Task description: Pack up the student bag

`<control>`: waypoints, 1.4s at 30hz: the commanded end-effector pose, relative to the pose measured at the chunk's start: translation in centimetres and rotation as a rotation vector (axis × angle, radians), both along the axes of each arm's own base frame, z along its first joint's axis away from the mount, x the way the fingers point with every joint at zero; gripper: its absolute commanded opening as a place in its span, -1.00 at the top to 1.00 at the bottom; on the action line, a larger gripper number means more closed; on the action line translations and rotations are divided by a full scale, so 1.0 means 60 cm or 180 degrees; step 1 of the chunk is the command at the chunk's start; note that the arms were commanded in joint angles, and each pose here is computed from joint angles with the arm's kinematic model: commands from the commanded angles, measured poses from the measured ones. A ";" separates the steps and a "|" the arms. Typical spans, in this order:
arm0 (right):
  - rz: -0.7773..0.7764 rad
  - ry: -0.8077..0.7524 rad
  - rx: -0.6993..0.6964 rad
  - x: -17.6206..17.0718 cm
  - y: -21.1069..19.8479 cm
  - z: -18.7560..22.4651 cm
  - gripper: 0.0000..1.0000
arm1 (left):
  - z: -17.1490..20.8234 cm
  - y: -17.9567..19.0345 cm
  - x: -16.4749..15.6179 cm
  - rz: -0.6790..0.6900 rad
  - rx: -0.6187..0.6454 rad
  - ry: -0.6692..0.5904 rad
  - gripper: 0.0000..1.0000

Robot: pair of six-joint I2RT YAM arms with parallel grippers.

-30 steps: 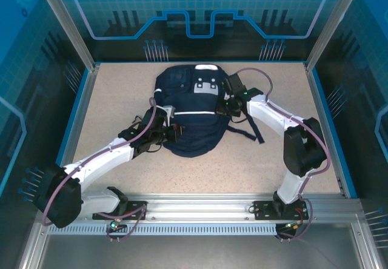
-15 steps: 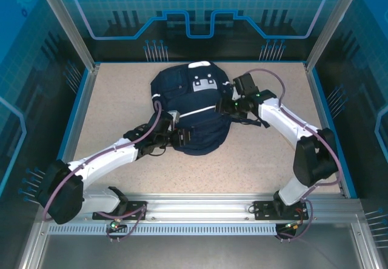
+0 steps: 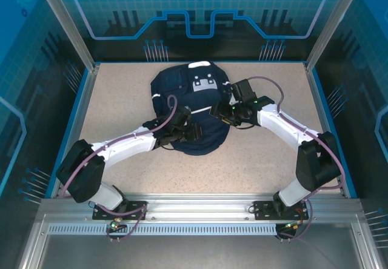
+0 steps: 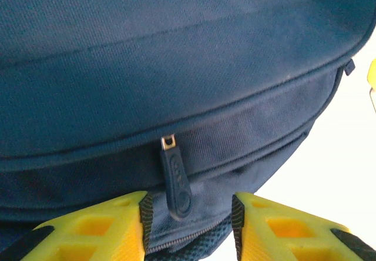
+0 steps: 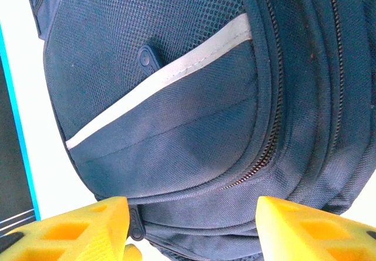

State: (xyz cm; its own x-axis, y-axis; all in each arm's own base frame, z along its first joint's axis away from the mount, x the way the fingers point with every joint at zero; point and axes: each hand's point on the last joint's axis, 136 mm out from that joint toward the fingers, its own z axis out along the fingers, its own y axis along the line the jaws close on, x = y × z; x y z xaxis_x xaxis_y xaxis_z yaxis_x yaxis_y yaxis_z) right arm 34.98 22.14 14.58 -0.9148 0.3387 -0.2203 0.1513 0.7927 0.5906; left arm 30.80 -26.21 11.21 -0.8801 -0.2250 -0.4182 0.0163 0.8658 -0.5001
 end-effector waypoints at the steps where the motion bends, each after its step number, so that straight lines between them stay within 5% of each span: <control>1: -0.0033 0.0112 0.0086 -0.002 0.011 -0.015 -0.17 | -0.002 0.006 0.008 0.0151 0.0098 0.0043 0.20; 11: -0.0095 0.0164 0.0001 -0.001 0.007 -0.029 -0.10 | -0.018 0.000 0.026 0.0226 0.0193 0.0107 0.56; 18: -0.0127 0.0197 -0.0023 -0.003 0.006 -0.042 -0.10 | -0.037 0.002 0.025 0.0254 0.0291 0.0238 0.47; 24: -0.0181 0.0198 -0.0146 -0.004 -0.003 -0.050 -0.08 | -0.034 0.007 0.029 0.0291 0.0341 0.0195 0.95; 32: -0.0314 0.0317 -0.0691 -0.003 -0.049 -0.079 -0.01 | -0.043 0.129 -0.008 0.0684 0.1048 0.0123 1.00; 42: -0.0086 0.0166 -0.0713 0.016 -0.040 -0.068 -0.02 | -0.067 0.235 -0.023 0.1031 0.1102 0.0312 1.00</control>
